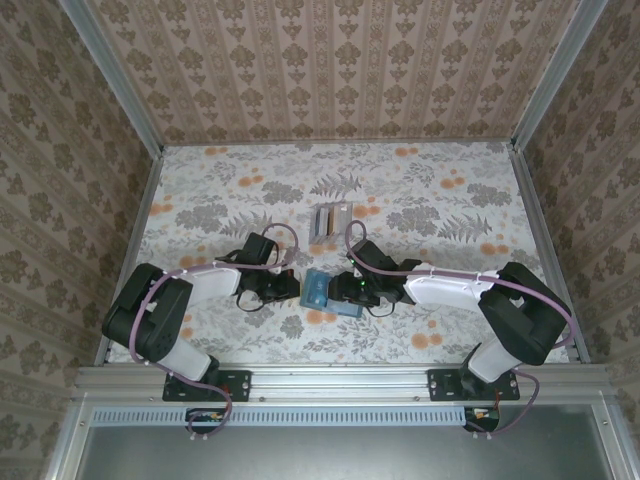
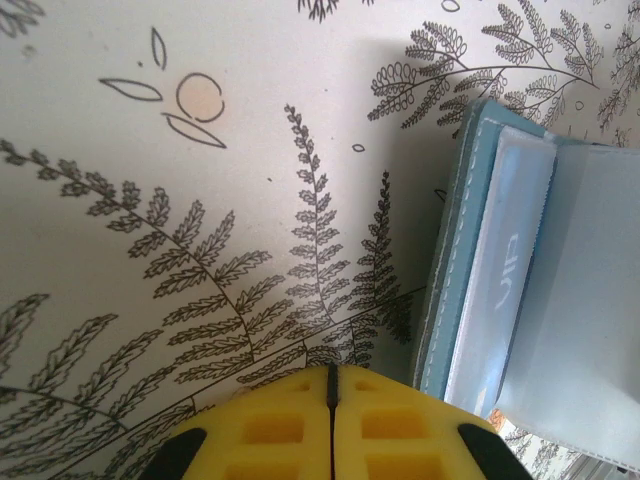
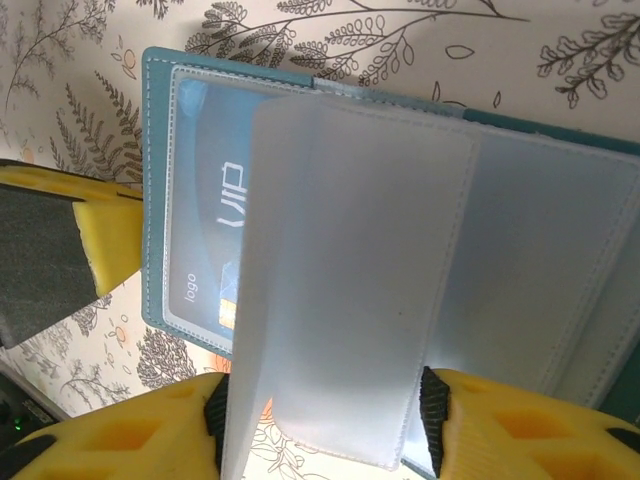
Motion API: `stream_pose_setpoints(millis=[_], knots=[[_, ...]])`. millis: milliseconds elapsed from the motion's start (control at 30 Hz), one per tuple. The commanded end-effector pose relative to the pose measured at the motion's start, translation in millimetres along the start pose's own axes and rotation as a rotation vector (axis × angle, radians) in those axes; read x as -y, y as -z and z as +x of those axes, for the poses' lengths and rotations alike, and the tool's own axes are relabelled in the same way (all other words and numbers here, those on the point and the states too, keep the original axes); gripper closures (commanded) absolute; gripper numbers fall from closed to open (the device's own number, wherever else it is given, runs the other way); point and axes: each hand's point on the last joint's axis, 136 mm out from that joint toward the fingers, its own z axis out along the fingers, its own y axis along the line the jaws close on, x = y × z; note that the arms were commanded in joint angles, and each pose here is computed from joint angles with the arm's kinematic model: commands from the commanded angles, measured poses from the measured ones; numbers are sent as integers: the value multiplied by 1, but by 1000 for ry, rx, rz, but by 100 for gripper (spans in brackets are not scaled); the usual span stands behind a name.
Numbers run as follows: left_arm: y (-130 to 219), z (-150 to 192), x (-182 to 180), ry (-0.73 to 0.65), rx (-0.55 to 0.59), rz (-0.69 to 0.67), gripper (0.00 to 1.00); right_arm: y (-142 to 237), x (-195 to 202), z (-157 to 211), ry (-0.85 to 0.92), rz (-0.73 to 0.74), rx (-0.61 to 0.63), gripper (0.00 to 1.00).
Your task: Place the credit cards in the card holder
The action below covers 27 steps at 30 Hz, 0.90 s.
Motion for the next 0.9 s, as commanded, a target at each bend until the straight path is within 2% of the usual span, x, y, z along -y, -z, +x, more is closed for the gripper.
stream_pose_setpoints(millis=[0,33,100,133,333,600,867], knots=[[-15,32,-31,26,-93,-125,88,0,-14,-1,12,-46,-7,33],[-14,32,-30,24,-89,-122,86,0,-15,-1,15,-56,-4,20],[-13,30,-29,19,-86,-121,82,0,-18,-2,26,-72,2,3],[-12,29,-29,18,-84,-123,81,0,-19,-2,27,-77,4,0],[-10,25,-28,15,-72,-119,78,-1,-25,-2,40,-105,-5,0],[-7,25,-30,15,-66,-131,77,20,11,4,43,74,11,1],[-6,24,-31,14,-64,-133,75,33,20,9,32,84,30,1]])
